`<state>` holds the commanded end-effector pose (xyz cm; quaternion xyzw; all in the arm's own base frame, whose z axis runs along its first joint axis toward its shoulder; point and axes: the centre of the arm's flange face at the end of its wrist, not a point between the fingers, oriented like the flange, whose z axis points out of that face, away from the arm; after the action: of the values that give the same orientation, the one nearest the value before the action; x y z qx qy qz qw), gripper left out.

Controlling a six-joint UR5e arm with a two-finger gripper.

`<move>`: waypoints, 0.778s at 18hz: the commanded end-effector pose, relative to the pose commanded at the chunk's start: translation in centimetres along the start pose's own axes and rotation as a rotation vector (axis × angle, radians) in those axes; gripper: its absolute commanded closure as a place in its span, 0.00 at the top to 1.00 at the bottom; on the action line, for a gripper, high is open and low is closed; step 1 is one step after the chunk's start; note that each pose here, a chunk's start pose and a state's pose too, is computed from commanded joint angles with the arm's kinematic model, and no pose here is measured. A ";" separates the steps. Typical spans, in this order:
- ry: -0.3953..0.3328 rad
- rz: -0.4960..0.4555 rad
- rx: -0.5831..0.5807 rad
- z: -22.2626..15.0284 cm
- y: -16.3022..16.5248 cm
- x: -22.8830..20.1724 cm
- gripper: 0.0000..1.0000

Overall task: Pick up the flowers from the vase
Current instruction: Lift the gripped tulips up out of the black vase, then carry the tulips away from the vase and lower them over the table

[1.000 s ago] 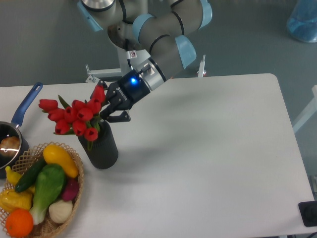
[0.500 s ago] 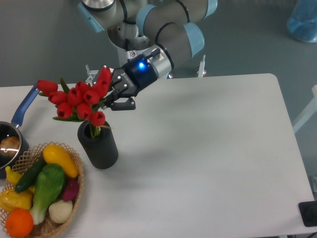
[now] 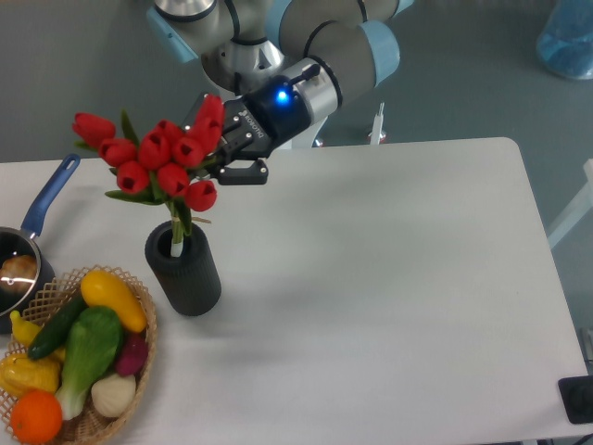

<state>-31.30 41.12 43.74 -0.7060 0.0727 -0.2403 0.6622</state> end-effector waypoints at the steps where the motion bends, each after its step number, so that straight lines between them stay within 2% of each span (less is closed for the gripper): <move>1: -0.008 -0.005 0.007 -0.5 -0.7 -0.3 0.22; 4: -0.027 -0.061 0.043 -2.3 -3.4 -1.0 0.22; 6: -0.028 -0.060 0.056 -2.7 -4.3 -1.2 0.22; 11: -0.046 -0.059 0.060 -3.6 -4.3 -1.5 0.22; 14: -0.121 -0.057 0.066 -7.1 -3.9 -3.7 0.22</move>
<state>-38.49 36.71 46.65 -0.6987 0.0043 -0.2181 0.6813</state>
